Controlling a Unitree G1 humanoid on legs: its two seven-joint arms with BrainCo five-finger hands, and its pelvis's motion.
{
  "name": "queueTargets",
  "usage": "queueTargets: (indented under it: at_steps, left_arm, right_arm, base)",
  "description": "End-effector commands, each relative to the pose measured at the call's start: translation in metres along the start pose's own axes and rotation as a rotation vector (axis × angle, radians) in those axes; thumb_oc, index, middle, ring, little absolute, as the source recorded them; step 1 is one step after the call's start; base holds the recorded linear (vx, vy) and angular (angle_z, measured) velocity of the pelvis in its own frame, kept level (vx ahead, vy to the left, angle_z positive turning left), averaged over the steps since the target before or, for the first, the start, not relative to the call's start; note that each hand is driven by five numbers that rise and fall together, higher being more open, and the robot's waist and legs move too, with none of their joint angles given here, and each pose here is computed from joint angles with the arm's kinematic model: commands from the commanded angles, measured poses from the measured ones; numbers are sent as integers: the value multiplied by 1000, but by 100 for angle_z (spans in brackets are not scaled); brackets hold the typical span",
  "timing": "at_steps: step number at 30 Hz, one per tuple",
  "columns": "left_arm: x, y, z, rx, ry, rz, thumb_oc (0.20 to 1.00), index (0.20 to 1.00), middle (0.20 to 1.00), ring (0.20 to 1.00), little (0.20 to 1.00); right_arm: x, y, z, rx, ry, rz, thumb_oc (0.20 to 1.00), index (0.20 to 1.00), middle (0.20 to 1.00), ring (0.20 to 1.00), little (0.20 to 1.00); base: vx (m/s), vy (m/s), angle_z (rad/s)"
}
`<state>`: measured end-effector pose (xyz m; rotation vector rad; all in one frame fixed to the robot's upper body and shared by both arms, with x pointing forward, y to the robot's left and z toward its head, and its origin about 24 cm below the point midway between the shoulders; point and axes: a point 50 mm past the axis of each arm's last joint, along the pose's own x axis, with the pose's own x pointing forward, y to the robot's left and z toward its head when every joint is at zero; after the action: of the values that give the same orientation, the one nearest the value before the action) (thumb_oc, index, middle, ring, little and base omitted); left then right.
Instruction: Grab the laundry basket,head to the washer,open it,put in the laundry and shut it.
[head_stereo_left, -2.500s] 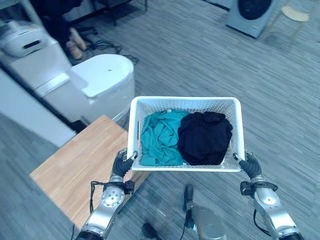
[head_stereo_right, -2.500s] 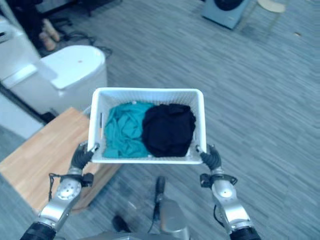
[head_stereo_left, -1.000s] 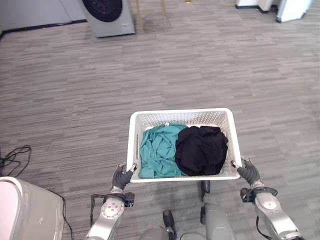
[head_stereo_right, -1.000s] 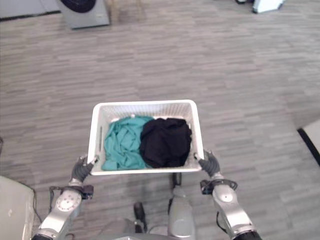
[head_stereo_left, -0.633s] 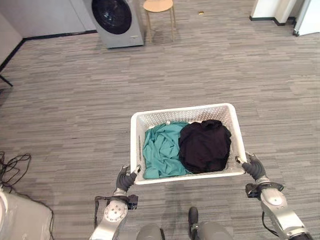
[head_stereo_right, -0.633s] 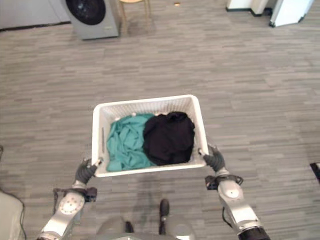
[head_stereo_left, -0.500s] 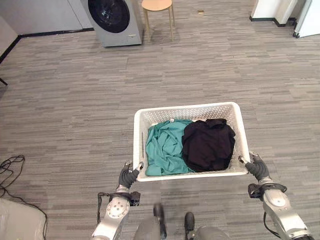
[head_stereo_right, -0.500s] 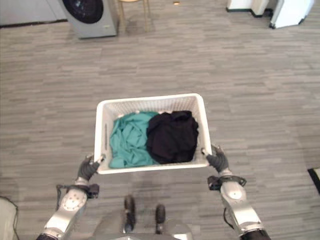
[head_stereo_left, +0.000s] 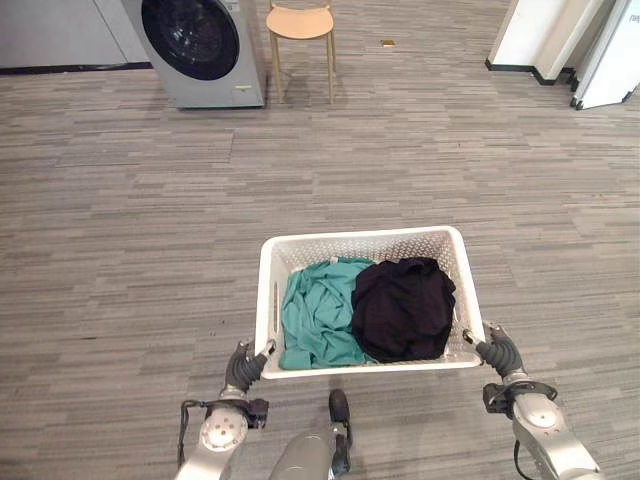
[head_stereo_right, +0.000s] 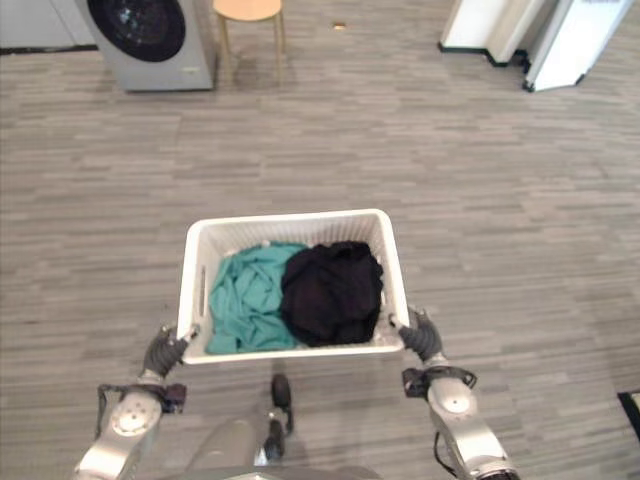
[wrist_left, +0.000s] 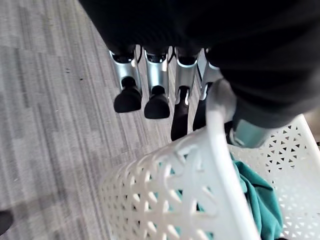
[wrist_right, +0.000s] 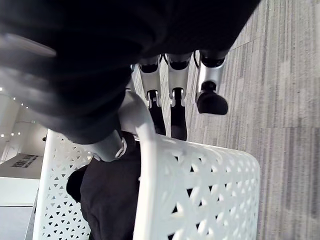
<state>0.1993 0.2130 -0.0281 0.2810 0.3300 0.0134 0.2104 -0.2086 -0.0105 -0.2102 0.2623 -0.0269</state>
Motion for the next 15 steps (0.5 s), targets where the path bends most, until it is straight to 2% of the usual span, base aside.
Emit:
queueTargets:
  at_steps: [1,5,11,15]
  left_arm:
    - [5,-11,55,-77,-287,-91,200,200,200,200,200]
    - [3,-10,54,-84,-284,-95,200,200,200,200,200]
    - [4,-8,53,-84,-285,-73,200,200,200,200,200]
    - [4,-14,50,-92,-275,-89,200,200,200,200,200]
  right_arm:
    - [10,31,73,169,-377,206,200,200,200,200,200]
    - [10,32,73,170,-370,218,200,200,200,200,200]
    - [7,31,65,165,-340,215,200,200,200,200,200]
    - [3,27,58,173,-322,205,200,200,200,200,200]
  base:
    - [332,90,-8]
    - [320,41,6]
    - [591,-85,25]
    - [522,-189,66]
